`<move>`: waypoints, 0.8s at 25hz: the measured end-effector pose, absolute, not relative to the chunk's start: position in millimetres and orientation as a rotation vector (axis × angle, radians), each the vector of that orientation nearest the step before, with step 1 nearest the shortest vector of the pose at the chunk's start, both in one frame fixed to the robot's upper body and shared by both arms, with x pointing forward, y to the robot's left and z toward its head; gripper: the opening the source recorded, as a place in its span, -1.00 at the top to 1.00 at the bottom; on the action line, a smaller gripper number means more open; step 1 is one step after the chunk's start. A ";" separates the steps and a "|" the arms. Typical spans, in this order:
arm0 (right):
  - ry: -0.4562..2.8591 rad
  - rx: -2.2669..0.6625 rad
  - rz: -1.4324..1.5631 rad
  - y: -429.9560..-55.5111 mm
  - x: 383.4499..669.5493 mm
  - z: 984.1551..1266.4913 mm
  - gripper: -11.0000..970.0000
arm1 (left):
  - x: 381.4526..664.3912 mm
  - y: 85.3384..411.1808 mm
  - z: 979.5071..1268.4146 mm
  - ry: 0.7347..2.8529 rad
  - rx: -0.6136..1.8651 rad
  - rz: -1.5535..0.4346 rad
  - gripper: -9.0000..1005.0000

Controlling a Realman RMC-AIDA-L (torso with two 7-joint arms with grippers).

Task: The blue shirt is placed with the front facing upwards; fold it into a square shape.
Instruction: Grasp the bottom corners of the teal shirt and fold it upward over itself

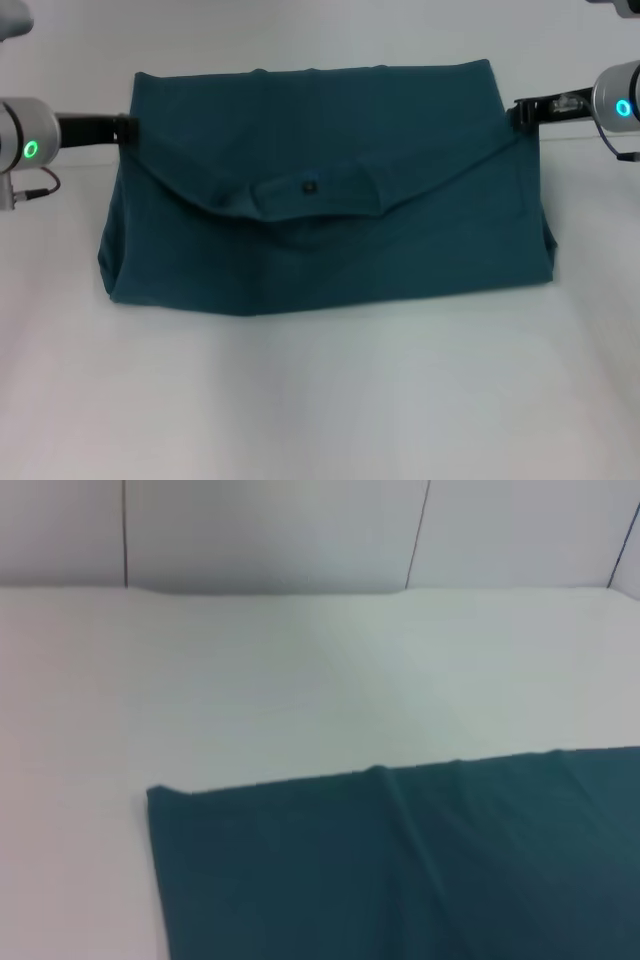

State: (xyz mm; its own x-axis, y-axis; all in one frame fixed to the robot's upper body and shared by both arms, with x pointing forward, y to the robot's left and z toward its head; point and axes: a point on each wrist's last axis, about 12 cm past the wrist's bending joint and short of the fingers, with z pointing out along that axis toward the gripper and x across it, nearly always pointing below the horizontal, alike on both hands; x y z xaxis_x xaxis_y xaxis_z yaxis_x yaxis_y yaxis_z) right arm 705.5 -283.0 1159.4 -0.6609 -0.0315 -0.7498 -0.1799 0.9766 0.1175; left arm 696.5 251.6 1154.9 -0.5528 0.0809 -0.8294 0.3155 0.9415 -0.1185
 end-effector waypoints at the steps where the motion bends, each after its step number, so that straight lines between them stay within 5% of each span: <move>1: 2.281 -0.145 0.225 -283.3 706.0 1159.9 0.91 | 696.5 251.6 1154.9 2.147 0.280 -0.315 0.87; 20: 2.267 -0.237 0.148 -274.5 710.9 1160.0 0.90 | 704.2 219.6 1154.2 2.103 0.355 -0.244 0.86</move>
State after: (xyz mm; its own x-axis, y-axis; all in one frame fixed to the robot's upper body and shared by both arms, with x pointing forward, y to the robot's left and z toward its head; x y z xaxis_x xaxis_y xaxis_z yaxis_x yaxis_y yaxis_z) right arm 710.9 -274.5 1160.0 -0.6364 -0.1209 -0.7619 -0.2192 0.9753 0.0284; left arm 704.2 219.6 1154.2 -0.5021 0.1546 -0.8509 0.3457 0.9378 -0.0336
